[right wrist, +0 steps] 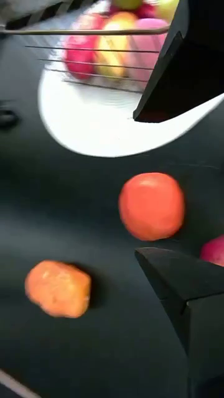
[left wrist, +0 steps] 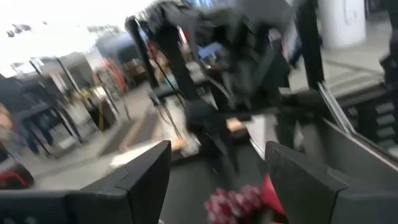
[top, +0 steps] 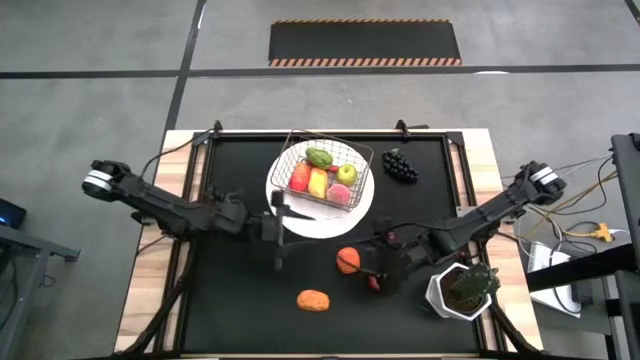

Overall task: Build produce basket
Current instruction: Put the orange into the silver basket

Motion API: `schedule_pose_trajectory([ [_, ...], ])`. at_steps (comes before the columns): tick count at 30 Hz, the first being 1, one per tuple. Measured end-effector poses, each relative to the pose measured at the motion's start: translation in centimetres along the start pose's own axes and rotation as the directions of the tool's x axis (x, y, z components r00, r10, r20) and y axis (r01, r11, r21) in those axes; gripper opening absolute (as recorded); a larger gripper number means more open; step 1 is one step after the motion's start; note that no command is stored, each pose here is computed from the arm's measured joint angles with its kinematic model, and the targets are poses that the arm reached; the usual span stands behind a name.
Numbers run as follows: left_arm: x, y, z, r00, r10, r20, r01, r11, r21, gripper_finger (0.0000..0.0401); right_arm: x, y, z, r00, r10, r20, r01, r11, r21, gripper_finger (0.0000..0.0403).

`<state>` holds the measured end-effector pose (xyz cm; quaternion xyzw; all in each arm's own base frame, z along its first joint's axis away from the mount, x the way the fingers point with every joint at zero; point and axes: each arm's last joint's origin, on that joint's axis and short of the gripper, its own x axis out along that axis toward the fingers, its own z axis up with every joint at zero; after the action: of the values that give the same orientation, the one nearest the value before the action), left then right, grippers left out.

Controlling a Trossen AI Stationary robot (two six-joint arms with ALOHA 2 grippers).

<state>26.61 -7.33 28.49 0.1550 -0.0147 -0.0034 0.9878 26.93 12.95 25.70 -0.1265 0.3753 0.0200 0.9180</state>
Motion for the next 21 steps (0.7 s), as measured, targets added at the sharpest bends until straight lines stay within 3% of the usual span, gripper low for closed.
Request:
schedule_pose_trajectory([
  [4,2.1,-1.7,-1.2,0.994,-0.051,-0.099,0.049,0.999,-0.016,0.0242,-0.7,-0.9,-1.7,0.989,0.006,0.150,-0.001,0.999,-0.034,0.0327],
  [13,6.0,-4.4,-3.4,0.961,-0.111,-0.254,0.109,0.994,-0.024,0.0242,-3.1,-2.8,-4.0,0.963,-0.018,0.269,0.030,0.999,-0.038,0.0327],
  [16,7.4,-4.9,-3.5,0.916,-0.134,-0.377,0.135,0.991,-0.025,0.0242,-3.7,-3.1,-4.2,0.949,-0.021,0.314,0.043,0.997,-0.062,0.0327],
  [21,9.0,-5.1,-2.3,0.792,-0.164,-0.589,0.200,0.980,-0.003,0.0242,-4.4,-3.4,-4.5,0.929,-0.024,0.369,0.070,0.991,-0.112,0.0327],
])
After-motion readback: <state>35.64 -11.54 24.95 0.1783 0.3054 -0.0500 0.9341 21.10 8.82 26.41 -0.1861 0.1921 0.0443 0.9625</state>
